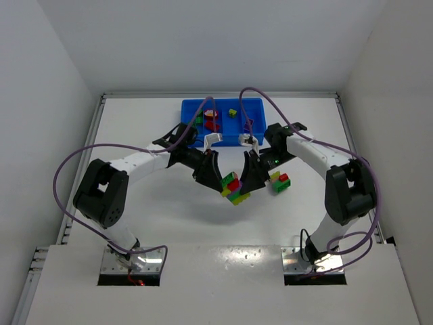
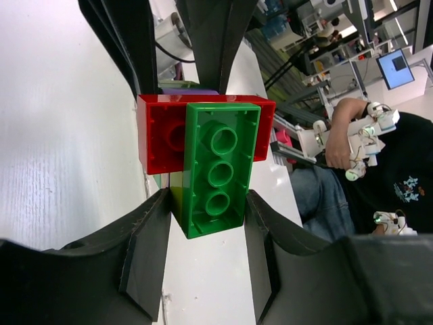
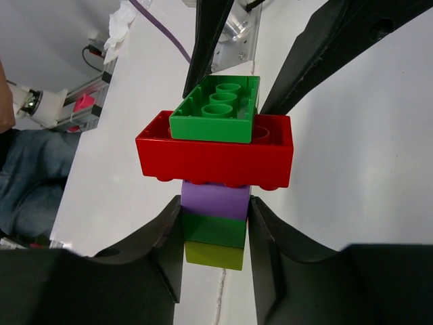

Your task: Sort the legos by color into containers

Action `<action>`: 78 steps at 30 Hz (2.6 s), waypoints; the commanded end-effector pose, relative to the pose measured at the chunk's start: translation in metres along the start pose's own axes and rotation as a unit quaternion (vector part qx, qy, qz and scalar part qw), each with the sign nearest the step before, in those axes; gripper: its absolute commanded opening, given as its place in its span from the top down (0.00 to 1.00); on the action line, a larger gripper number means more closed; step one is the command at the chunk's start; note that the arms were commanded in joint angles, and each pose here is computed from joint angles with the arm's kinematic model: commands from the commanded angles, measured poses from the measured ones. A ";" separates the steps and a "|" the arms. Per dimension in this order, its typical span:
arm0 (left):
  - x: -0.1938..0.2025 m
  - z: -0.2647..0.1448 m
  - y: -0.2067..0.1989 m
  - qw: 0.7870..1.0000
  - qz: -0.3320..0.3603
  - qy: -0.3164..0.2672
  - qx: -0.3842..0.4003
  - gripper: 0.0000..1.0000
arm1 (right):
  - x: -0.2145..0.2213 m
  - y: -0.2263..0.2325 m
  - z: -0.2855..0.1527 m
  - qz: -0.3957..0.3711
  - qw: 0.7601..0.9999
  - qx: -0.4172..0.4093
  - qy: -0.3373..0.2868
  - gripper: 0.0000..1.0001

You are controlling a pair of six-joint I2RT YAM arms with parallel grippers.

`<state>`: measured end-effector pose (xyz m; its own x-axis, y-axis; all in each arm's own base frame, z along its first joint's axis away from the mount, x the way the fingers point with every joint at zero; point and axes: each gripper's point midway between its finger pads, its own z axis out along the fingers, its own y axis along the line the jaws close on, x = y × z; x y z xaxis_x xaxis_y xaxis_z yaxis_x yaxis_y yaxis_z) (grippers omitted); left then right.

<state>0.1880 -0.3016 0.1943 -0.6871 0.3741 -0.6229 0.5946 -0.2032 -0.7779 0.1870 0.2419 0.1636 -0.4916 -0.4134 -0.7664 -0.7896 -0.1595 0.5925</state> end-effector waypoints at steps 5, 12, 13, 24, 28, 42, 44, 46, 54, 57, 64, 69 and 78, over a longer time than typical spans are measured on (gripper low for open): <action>-0.005 0.001 -0.016 0.998 0.045 0.000 0.039 0.86 | -0.016 0.002 0.003 -0.030 0.999 -0.014 -0.026 0.91; -0.005 -0.008 -0.013 0.999 0.050 -0.012 -0.003 0.45 | -0.008 0.008 0.001 -0.063 0.998 0.005 -0.011 0.97; -0.002 -0.008 -0.015 0.999 0.050 -0.012 -0.003 0.41 | -0.006 0.011 0.000 -0.062 0.998 0.009 -0.007 0.97; -0.005 -0.009 -0.022 0.993 0.104 -0.014 -0.055 0.23 | 0.002 0.014 0.002 -0.064 0.998 0.011 0.002 0.98; -0.005 -0.002 -0.015 0.989 0.122 -0.005 -0.087 0.24 | 0.001 0.014 0.008 -0.061 0.998 0.001 0.009 0.98; -0.007 0.012 -0.013 0.985 0.140 0.010 -0.099 0.50 | 0.002 0.011 0.011 -0.053 0.998 -0.001 0.016 0.98; -0.005 0.015 -0.016 0.986 0.141 0.014 -0.091 0.50 | 0.001 0.009 0.011 -0.058 0.998 0.001 0.015 0.98; -0.003 0.019 -0.022 0.987 0.141 0.018 -0.074 0.50 | 0.002 0.007 0.011 -0.058 0.998 0.004 0.018 0.98; 0.001 0.027 -0.031 0.987 0.148 0.027 -0.059 0.90 | 0.003 0.003 0.011 -0.052 0.998 0.009 0.021 0.98; -0.002 0.021 -0.030 0.985 0.155 0.019 -0.078 1.00 | 0.011 0.006 0.011 -0.052 0.998 0.013 0.025 0.98; -0.021 -0.013 -0.016 0.979 0.155 -0.021 -0.129 1.00 | 0.022 0.007 0.006 -0.062 0.996 0.050 0.030 0.99; -0.034 -0.029 -0.012 0.975 0.160 -0.040 -0.148 1.00 | 0.034 0.005 0.007 -0.055 0.996 0.064 0.037 0.99; -0.042 -0.044 -0.015 0.974 0.163 -0.054 -0.151 1.00 | 0.035 -0.001 -0.006 -0.041 0.996 0.083 0.017 0.99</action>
<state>0.2276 -0.2758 0.2102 -0.5417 0.2665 -0.7972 0.8332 0.0449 -0.5512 0.1634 0.2219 0.1240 -0.4356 -0.4955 -0.7514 -0.8549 -0.0334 0.5176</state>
